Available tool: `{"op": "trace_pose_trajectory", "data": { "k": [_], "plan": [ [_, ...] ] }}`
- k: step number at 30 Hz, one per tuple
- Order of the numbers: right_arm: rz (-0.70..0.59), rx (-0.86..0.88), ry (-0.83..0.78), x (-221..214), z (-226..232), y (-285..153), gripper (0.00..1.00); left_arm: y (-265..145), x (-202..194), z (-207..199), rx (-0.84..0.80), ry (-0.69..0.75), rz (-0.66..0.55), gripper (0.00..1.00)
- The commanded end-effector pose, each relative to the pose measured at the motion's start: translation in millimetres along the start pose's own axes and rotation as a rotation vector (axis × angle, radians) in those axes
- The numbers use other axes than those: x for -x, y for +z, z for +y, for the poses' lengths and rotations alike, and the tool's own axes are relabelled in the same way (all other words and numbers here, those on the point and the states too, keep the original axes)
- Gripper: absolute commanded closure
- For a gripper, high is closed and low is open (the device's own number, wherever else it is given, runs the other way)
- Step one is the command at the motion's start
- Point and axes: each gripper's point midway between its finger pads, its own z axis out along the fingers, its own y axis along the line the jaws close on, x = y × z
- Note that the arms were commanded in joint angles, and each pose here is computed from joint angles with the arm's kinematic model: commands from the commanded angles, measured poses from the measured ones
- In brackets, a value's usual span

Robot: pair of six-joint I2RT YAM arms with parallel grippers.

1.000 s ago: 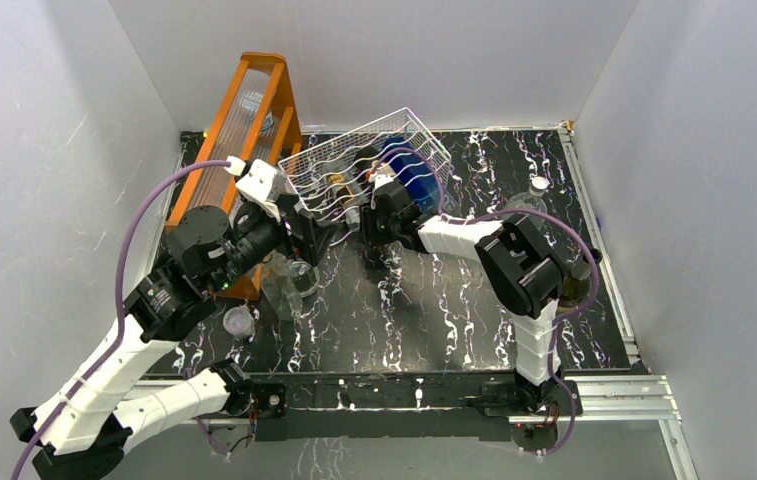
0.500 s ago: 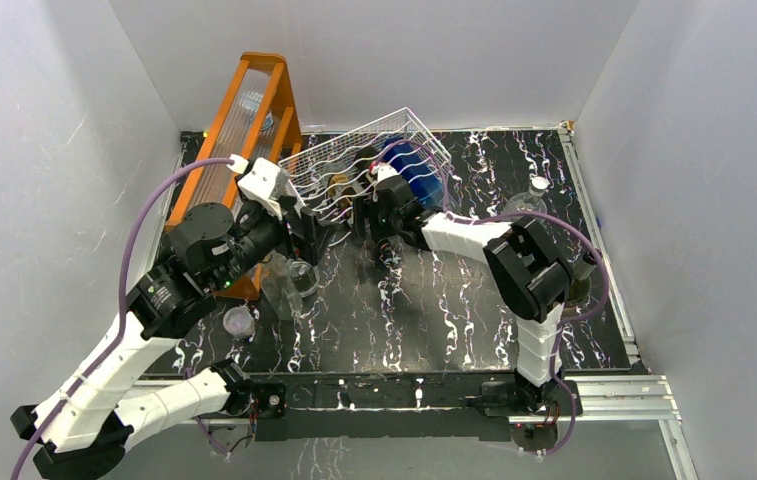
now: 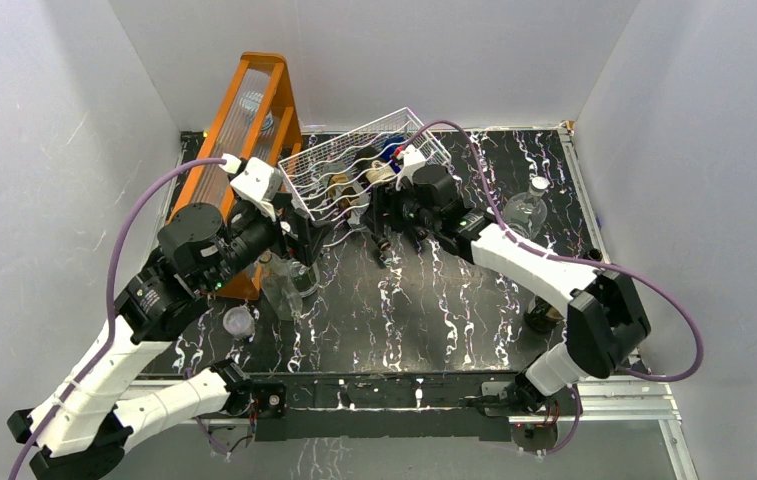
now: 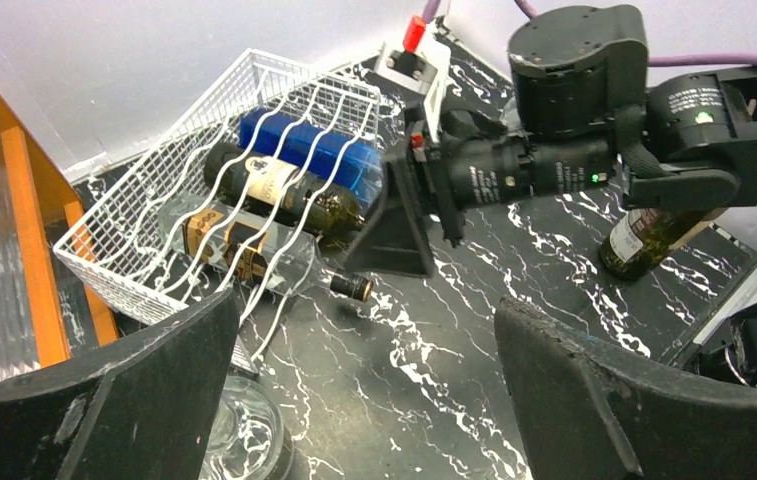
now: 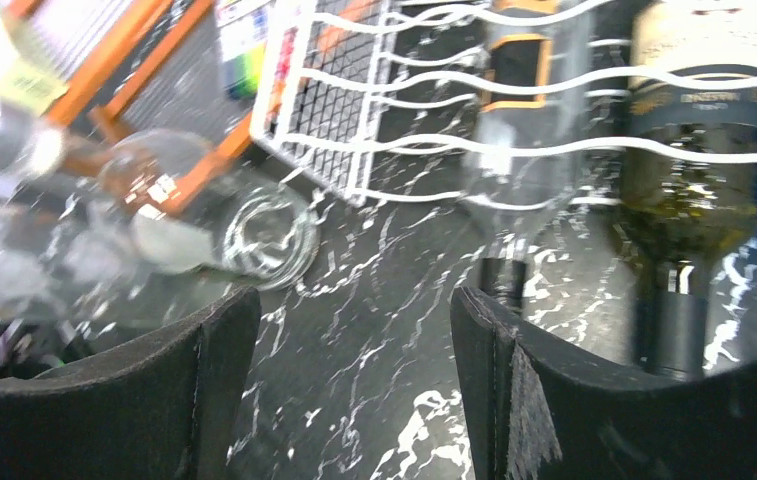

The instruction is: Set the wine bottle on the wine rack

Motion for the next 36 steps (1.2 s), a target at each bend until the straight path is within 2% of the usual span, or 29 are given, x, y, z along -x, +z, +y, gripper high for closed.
{"op": "trace_pose_trajectory", "data": {
  "k": [1,8,15,22,35,36],
  "plan": [
    [0.025,0.242,-0.079,-6.6,49.7,-24.5,0.22,-22.1,53.8,3.5,0.016,-0.008,-0.154,0.02],
    [-0.118,0.385,-0.151,6.3,123.9,-39.2,0.21,-47.5,109.1,11.1,0.052,-0.002,-0.309,0.02],
    [-0.194,0.427,-0.200,19.0,182.9,-26.8,0.21,-68.4,139.5,11.7,0.049,0.026,-0.385,0.02],
    [-0.185,0.523,-0.262,20.8,229.3,-14.9,0.23,-74.2,139.9,10.9,0.040,0.017,-0.398,0.02],
    [-0.180,0.542,-0.305,17.2,259.1,15.0,0.28,-75.6,132.3,15.4,0.062,0.016,-0.390,0.02],
    [-0.156,0.527,-0.312,6.2,256.6,27.8,0.29,-75.9,132.4,15.9,0.064,0.017,-0.391,0.02]
  ]
}}
